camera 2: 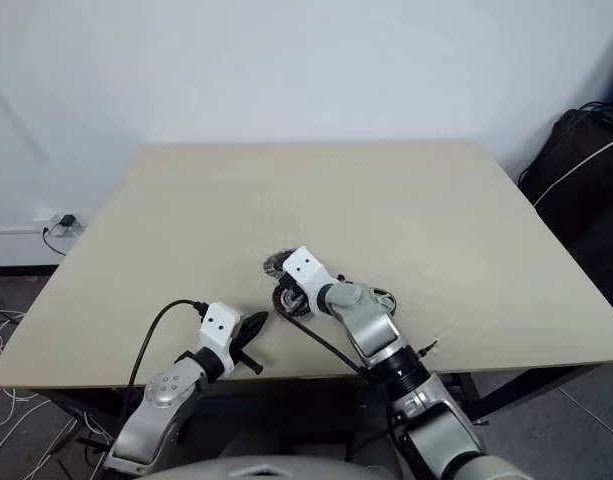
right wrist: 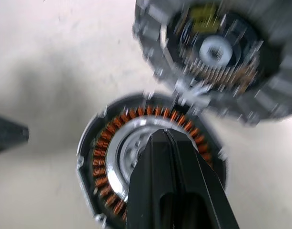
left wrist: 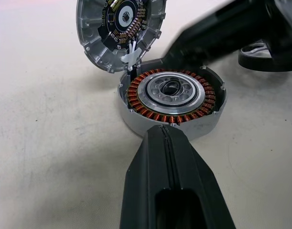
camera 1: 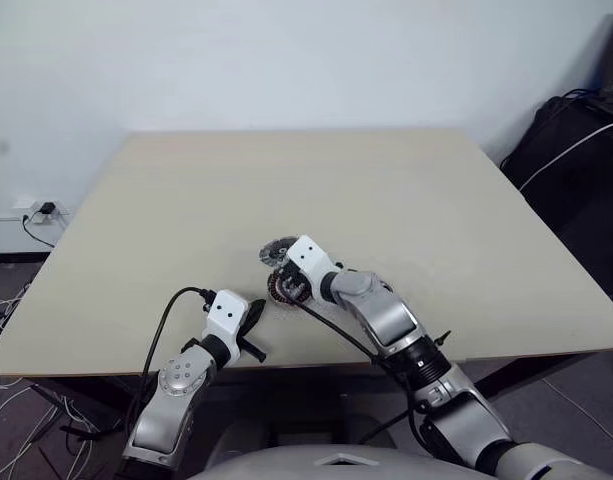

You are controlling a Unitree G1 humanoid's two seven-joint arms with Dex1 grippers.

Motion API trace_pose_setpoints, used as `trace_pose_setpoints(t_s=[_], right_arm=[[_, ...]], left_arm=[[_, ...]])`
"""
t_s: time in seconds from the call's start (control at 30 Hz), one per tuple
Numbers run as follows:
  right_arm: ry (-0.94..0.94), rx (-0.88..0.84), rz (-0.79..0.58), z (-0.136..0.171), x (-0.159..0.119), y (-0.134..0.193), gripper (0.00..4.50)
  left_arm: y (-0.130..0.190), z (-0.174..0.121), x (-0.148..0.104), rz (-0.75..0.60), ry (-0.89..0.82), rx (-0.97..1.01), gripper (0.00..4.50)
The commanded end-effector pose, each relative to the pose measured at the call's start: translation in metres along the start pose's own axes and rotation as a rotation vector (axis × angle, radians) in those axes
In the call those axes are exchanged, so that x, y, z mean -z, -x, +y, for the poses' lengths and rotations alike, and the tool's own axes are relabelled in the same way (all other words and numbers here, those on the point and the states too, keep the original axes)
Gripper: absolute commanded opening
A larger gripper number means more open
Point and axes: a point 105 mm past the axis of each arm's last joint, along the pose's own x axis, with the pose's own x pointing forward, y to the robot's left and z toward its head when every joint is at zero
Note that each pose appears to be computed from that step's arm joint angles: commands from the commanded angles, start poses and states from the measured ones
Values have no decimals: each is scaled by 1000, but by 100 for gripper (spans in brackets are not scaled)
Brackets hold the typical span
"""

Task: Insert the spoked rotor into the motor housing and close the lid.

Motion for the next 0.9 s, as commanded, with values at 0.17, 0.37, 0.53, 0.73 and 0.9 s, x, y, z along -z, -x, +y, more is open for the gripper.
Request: trace_pose_setpoints(t_s=[0.17, 0.37, 0.53, 0.73, 0.9], right_arm=[[-10, -3, 56, -2, 26, 5, 2], [-2, 0, -2, -2, 12, 10, 2], [21, 18, -103, -4, -8, 19, 2], [-27, 95, -193, -25, -13, 59, 2], [-191, 283, -191, -61, 17, 105, 123]], left_arm=[[-1, 0, -13, -46, -10, 6, 0], [-3, 0, -12, -45, -13, 14, 0], [-3, 0, -13, -49, -14, 13, 0], [-1, 0, -13, -47, -10, 3, 0], [2, -1, -10, -38, 2, 4, 0]])
